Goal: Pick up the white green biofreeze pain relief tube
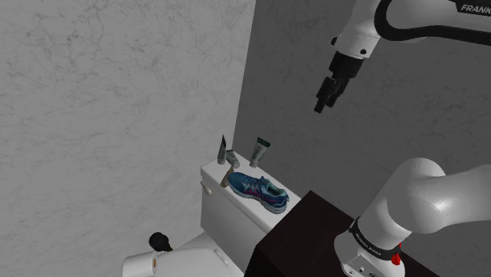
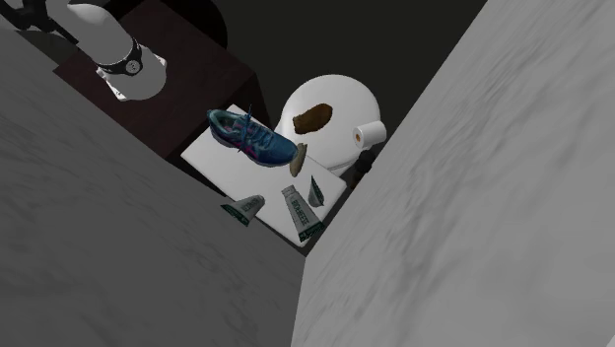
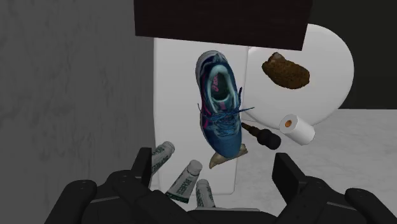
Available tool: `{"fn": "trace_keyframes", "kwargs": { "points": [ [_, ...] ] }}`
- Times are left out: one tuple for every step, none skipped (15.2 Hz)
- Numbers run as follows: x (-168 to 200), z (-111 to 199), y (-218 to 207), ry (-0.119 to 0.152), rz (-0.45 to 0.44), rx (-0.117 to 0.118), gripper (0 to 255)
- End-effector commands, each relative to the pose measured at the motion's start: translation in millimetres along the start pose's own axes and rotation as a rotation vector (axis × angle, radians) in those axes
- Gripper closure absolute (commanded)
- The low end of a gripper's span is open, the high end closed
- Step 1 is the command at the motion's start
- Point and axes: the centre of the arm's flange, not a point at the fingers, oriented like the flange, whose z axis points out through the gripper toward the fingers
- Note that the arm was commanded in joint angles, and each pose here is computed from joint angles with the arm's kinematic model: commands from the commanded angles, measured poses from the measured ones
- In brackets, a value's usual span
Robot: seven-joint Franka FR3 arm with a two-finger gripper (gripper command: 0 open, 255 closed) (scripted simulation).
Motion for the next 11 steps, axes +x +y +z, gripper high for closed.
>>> {"fn": "trace_keyframes", "kwargs": {
  "points": [
    [0.0, 0.0, 0.0, 0.000, 0.000, 0.000, 0],
    [6.8, 9.5, -5.3, 0.007, 0.017, -0.005, 0],
    [13.7, 19.1, -10.4, 0.015, 0.034, -0.010, 0],
    [20.7, 28.6, -15.4, 0.022, 0.051, -0.014, 0],
    [28.0, 38.0, -20.2, 0.030, 0.067, -0.019, 0],
    [35.4, 47.5, -24.9, 0.037, 0.084, -0.024, 0],
    [42.9, 56.9, -29.3, 0.045, 0.101, -0.029, 0],
    [50.5, 66.2, -33.6, 0.052, 0.118, -0.033, 0],
    [58.3, 75.5, -37.7, 0.060, 0.135, -0.038, 0],
    [66.3, 84.8, -41.7, 0.067, 0.152, -0.043, 0],
    [74.4, 94.1, -45.4, 0.075, 0.169, -0.048, 0]
  ]
}}
